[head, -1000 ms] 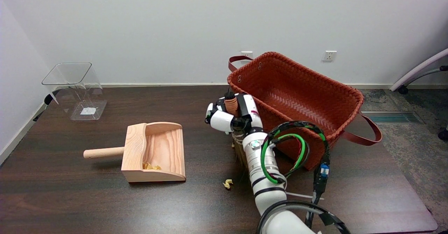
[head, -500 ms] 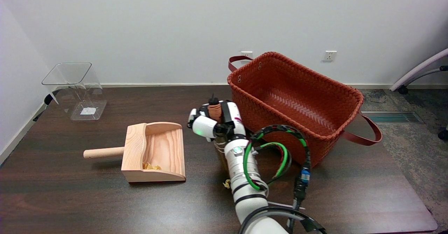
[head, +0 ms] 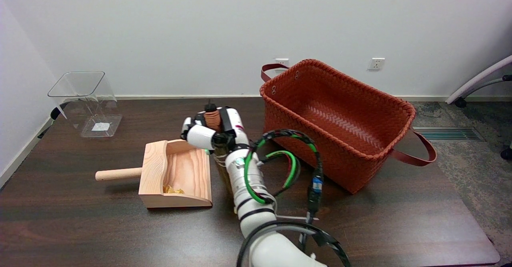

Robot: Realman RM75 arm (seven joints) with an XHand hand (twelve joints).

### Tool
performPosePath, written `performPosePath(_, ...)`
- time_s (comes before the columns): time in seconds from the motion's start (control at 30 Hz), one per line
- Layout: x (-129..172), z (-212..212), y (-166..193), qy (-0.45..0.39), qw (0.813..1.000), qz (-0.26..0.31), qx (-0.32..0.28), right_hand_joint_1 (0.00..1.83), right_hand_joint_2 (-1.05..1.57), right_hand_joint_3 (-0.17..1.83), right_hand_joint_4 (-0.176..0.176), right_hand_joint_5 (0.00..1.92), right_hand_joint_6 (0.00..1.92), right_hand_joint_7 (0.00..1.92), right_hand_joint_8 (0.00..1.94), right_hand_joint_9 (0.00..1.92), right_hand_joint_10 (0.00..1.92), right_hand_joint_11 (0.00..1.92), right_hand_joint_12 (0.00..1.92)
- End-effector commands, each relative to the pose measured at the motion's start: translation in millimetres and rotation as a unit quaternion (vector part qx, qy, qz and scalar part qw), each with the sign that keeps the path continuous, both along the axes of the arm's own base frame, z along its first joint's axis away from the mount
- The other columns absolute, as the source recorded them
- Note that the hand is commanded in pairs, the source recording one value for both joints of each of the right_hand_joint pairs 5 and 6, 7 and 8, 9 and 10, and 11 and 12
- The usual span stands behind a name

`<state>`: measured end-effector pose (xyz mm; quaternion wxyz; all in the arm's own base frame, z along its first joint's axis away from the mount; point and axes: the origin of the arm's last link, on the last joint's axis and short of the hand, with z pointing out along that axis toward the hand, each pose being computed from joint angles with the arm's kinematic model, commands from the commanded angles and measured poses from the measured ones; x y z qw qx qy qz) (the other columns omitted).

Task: Sweep the paper balls into the dustpan.

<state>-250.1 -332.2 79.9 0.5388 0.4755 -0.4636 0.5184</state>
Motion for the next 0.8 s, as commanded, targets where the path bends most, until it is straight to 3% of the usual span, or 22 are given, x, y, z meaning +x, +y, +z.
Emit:
performPosePath(0.03,-0.9,-42.3,-43.8,-0.044,0.997,-0.008,0.058,1.05,0.85,1.15,0.000,1.92,1.92,1.92,1.92,1.92,1.92,1.92,1.92)
performPosePath(0.5,-5.5,-48.7,-69.8,-0.110,0.990,-0.010,0.090,1.05,0.85,1.15,0.000,1.92,1.92,1.92,1.92,1.92,1.92,1.92,1.92)
performPosePath(0.8,-1.1,-46.5,-77.2,-0.101,0.990,-0.001,0.098,1.05,0.84,1.16,0.000,1.92,1.92,1.92,1.92,1.92,1.92,1.92,1.92)
